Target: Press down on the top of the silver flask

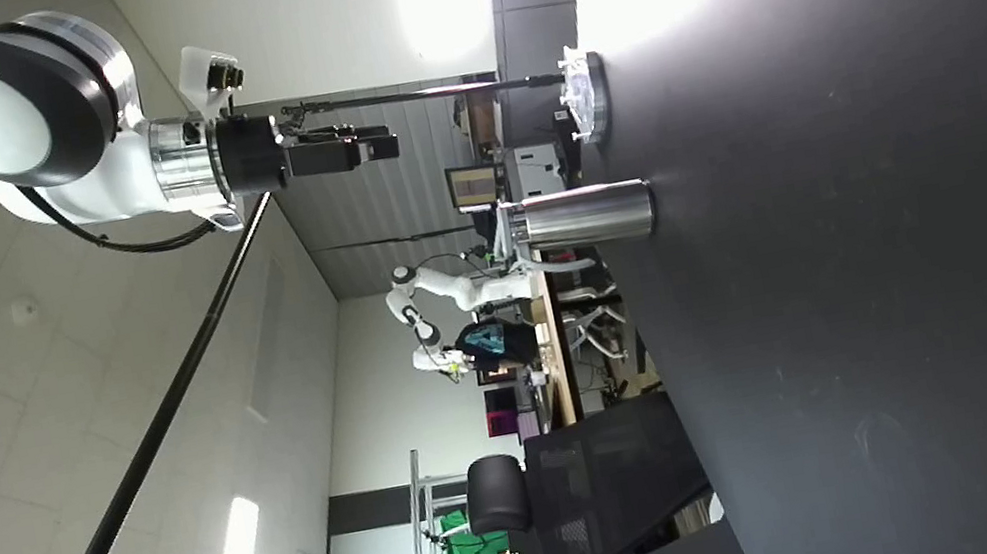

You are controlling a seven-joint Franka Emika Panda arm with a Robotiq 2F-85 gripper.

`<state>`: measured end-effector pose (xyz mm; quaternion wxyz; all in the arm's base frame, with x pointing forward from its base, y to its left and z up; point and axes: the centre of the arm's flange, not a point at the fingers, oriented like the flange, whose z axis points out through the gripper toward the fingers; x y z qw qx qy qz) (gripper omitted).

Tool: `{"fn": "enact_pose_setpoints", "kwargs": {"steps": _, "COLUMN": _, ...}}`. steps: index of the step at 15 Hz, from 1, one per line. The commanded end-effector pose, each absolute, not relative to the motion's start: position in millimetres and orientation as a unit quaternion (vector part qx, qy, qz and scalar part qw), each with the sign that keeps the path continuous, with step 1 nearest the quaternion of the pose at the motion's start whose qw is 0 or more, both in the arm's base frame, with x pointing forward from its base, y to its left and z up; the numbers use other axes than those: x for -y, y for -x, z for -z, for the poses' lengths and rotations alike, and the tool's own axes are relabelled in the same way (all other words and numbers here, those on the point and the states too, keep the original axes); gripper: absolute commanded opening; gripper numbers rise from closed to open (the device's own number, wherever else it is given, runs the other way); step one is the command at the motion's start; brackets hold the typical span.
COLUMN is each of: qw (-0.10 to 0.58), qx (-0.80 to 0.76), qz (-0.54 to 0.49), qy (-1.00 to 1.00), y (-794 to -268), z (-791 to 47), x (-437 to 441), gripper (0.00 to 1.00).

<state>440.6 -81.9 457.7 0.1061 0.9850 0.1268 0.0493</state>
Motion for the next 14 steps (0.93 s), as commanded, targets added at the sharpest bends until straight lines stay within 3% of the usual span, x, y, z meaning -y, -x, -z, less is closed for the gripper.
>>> {"fn": "enact_pose_setpoints", "kwargs": {"steps": 1, "qw": 0.106, "qx": -0.127, "qz": -0.049, "qy": -0.985, "y": -441, "z": -458, "x": 82, "gripper": 1.0}}
{"fn": "enact_pose_setpoints", "kwargs": {"steps": 11, "qw": 0.106, "qx": -0.127, "qz": -0.049, "qy": -0.985, "y": -441, "z": -458, "x": 82, "gripper": 1.0}}
{"fn": "enact_pose_setpoints", "kwargs": {"steps": 14, "qw": 0.109, "qx": -0.122, "qz": -0.072, "qy": -0.984, "y": -484, "z": -463, "x": 90, "gripper": 1.0}}
